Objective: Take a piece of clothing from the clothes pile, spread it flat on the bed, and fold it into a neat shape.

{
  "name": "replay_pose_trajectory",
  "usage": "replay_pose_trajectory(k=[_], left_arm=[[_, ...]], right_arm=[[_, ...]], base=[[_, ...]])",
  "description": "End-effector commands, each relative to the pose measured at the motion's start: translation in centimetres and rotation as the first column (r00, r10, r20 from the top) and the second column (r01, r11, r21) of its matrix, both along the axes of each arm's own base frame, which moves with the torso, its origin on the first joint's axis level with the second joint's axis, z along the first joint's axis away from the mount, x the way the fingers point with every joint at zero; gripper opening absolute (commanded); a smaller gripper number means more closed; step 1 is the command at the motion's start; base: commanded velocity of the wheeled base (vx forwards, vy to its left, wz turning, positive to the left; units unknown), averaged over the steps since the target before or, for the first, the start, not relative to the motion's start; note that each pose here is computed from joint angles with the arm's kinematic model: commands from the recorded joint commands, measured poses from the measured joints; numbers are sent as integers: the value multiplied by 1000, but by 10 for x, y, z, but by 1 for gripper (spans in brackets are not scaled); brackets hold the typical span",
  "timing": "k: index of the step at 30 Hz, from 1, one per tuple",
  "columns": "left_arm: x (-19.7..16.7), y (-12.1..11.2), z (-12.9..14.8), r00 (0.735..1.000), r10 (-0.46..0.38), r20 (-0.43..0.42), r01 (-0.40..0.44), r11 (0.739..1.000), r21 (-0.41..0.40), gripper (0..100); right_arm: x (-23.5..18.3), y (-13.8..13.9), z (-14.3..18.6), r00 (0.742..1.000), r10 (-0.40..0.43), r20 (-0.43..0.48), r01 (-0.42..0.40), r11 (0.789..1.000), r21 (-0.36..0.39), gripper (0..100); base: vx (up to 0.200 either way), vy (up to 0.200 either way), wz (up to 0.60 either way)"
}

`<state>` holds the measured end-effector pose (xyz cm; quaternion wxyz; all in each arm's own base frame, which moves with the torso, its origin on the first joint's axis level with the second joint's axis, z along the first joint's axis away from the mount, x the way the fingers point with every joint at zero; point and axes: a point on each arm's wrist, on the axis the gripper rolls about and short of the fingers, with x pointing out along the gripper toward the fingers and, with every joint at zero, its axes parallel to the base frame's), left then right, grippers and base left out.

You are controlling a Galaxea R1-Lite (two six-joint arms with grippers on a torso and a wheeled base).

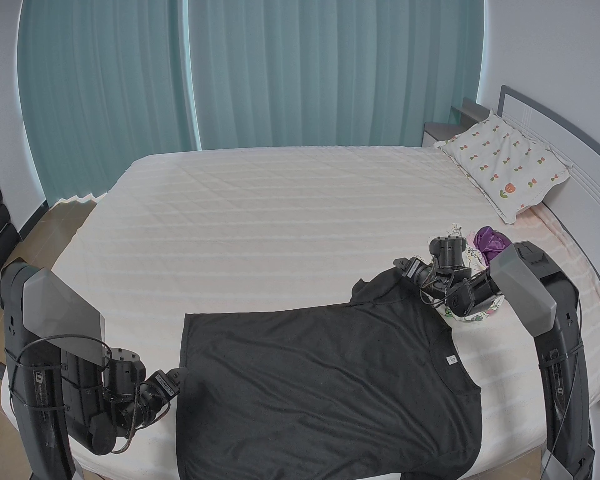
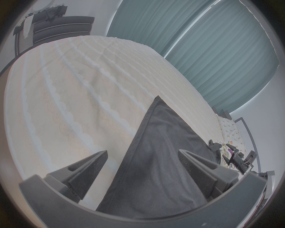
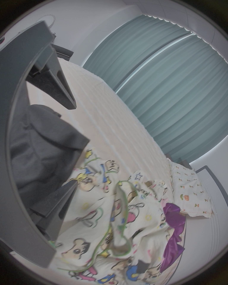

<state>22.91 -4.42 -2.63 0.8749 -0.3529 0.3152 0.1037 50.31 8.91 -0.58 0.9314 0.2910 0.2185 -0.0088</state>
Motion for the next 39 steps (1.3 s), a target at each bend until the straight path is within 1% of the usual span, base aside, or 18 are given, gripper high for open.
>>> replay_pose_trajectory(k=[1,3,6,9,11,12,15,19,24,26,30,32,34,37,39], left_arm=[[-4,-2,1,1000,-11,-9,11,1000,0,100],[-7,-4,2,1000,-25,-10,25,1000,1,100],[-11,-5,2,999,-32,-18,32,999,2,100],[-14,-7,2,999,-43,-27,43,999,2,100],[-17,-7,3,998,-48,-36,48,999,4,100],[-19,-10,5,998,-62,-31,63,998,3,100],[-20,-14,5,998,-62,-32,62,998,-10,100],[-21,-17,5,996,-77,-35,77,997,-12,100],[-23,-22,4,996,-83,-43,82,996,-26,100],[-26,-25,2,993,-100,-69,99,995,-19,100],[-32,-29,-1,987,-117,-114,119,993,5,100],[-37,-34,-5,980,-132,-152,138,990,29,100],[-40,-37,-7,974,-145,-173,155,987,45,100],[-43,-43,-13,968,-166,-190,181,981,63,100],[-43,-47,-15,967,-172,-186,189,979,76,100]], right_arm=[[-48,0,35,999,19,-33,-19,1000,5,100],[-67,-2,41,999,15,-32,-15,1000,20,100],[-89,-6,45,999,7,-33,-5,999,40,100],[-118,-15,45,997,-8,-72,12,999,51,100],[-128,-18,44,996,-15,-86,20,998,62,100],[-142,-23,43,995,-32,-100,41,996,81,100],[-164,-30,42,993,-52,-108,63,992,108,100],[-189,-38,34,991,-66,-119,80,991,111,100],[-206,-42,28,988,-78,-130,94,988,124,100],[-213,-43,25,985,-95,-144,118,980,161,100],[-220,-43,17,980,-105,-171,137,972,190,100],[-223,-43,12,977,-97,-187,137,968,211,100],[-225,-43,10,979,-88,-185,129,967,222,100],[-229,-43,8,979,-80,-186,122,967,224,100],[-229,-42,6,979,-78,-190,120,967,223,100]], base=[[0,0,0],[0,0,0],[-200,0,0],[-200,0,0],[-200,0,0],[-200,0,0],[-200,0,0],[-200,0,0],[-200,0,0],[-200,0,0],[-200,0,0],[0,0,0],[0,0,0],[0,0,0],[0,0,0]])
